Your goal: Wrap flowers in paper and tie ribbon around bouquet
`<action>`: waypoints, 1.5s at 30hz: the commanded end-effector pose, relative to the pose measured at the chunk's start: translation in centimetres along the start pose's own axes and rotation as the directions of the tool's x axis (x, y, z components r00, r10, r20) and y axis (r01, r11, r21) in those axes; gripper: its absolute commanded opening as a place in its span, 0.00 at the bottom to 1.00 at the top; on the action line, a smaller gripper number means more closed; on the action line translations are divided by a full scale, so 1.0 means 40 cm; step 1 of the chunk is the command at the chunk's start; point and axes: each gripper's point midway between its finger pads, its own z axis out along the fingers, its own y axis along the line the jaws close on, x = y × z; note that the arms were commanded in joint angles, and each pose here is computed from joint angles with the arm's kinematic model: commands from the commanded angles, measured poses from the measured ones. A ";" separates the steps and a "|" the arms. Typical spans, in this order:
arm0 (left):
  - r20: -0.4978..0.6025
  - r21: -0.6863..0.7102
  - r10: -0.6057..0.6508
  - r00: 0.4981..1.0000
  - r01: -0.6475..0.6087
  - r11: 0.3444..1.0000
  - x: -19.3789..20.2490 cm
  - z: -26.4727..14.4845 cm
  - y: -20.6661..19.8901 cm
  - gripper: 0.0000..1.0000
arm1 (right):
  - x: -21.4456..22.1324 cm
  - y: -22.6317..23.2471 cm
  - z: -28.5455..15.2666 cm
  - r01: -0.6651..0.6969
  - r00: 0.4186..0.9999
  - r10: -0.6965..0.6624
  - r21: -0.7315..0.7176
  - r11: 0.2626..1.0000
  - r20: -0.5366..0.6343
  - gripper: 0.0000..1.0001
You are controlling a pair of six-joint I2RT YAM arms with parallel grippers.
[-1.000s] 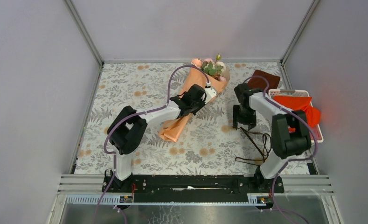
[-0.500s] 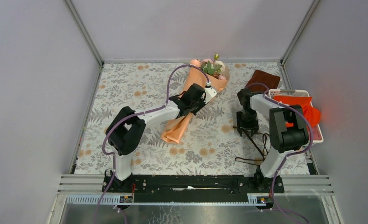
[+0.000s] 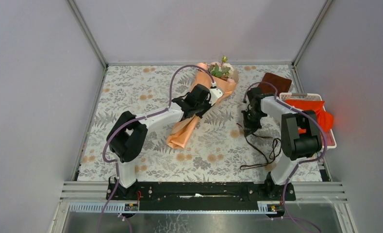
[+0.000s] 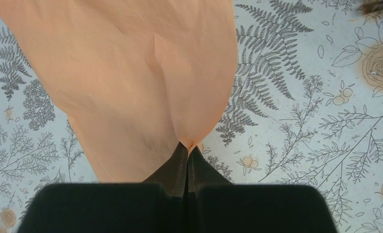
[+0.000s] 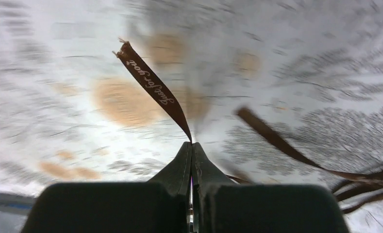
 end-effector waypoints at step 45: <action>0.075 0.074 -0.197 0.978 0.191 0.979 -0.021 -0.099 0.132 0.00 | -0.045 0.492 -0.290 0.086 0.755 0.420 -0.711 0.698 0.504 0.87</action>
